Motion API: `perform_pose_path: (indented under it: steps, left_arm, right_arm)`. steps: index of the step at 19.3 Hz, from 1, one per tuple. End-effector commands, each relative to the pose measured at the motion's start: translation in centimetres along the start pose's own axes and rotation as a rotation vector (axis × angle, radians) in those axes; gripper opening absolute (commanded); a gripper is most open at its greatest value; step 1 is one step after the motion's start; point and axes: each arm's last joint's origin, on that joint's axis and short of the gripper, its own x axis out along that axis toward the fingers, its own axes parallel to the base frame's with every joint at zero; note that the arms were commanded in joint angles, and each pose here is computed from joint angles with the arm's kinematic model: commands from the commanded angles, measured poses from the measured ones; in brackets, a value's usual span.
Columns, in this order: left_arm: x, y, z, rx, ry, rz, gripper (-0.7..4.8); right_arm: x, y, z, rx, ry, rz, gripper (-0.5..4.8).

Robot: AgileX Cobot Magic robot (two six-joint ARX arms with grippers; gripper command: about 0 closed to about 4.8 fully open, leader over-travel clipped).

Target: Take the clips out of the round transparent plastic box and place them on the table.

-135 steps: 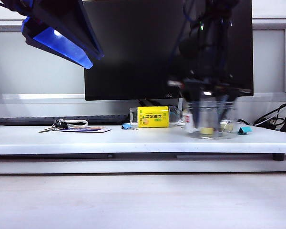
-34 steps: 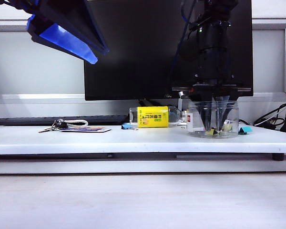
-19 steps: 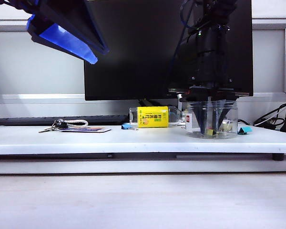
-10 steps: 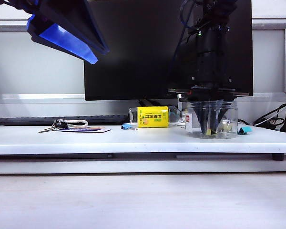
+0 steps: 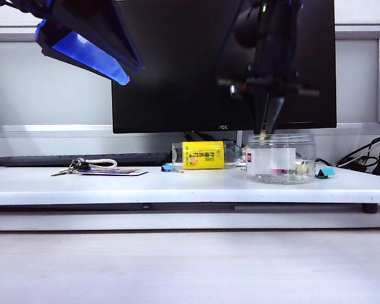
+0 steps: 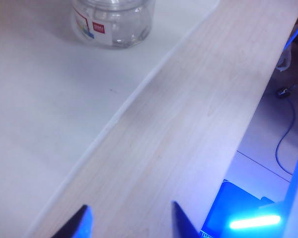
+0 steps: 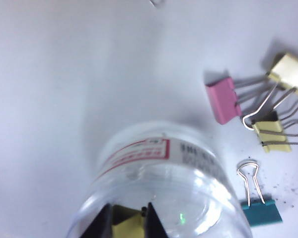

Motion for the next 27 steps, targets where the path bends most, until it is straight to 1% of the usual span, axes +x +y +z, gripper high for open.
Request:
perform_pose_path:
  steps: [1,4,6,11,13,16,21,24,25,26,27]
  left_arm:
    - [-0.1,0.0,0.2,0.007,-0.012,-0.003,2.14]
    - [-0.1,0.0,0.2,0.007,-0.012,-0.003,2.14]
    - [-0.1,0.0,0.2,0.007,-0.012,-0.003,2.14]
    - [-0.1,0.0,0.2,0.009,-0.016,-0.002,2.14]
    - [-0.1,0.0,0.2,0.01,-0.018,-0.001,2.14]
    - [-0.1,0.0,0.2,0.01,-0.018,-0.001,2.14]
    - [-0.1,0.0,0.2,0.009,-0.017,-0.001,2.14]
    - [-0.1,0.0,0.2,0.009,-0.016,0.0,2.14]
    - [-0.1,0.0,0.2,0.008,-0.015,0.0,2.14]
    - [-0.1,0.0,0.2,0.008,-0.014,0.0,2.14]
    - [-0.1,0.0,0.2,0.008,-0.013,-0.001,2.14]
  right_arm:
    - [-1.7,0.2,-0.1,-0.014,-0.043,0.033,0.72]
    - [-2.1,0.5,-0.1,-0.02,-0.045,0.126,0.73]
    - [-2.1,0.6,0.0,-0.023,-0.044,0.166,0.75]
    - [-2.3,1.3,0.8,-0.046,-0.105,0.348,0.76]
    - [-2.1,1.6,1.2,-0.057,-0.127,0.394,0.75]
    - [-1.0,2.0,1.8,-0.063,-0.141,0.4,0.76]
    - [3.0,2.7,2.5,-0.063,-0.068,0.395,0.76]
    - [4.8,3.3,2.8,-0.071,-0.041,0.411,0.77]
    - [5.2,3.6,2.8,-0.076,-0.039,0.411,0.82]
    - [5.5,3.6,2.9,-0.076,-0.039,0.411,1.08]
    - [5.8,3.7,3.0,-0.079,-0.04,0.412,1.19]
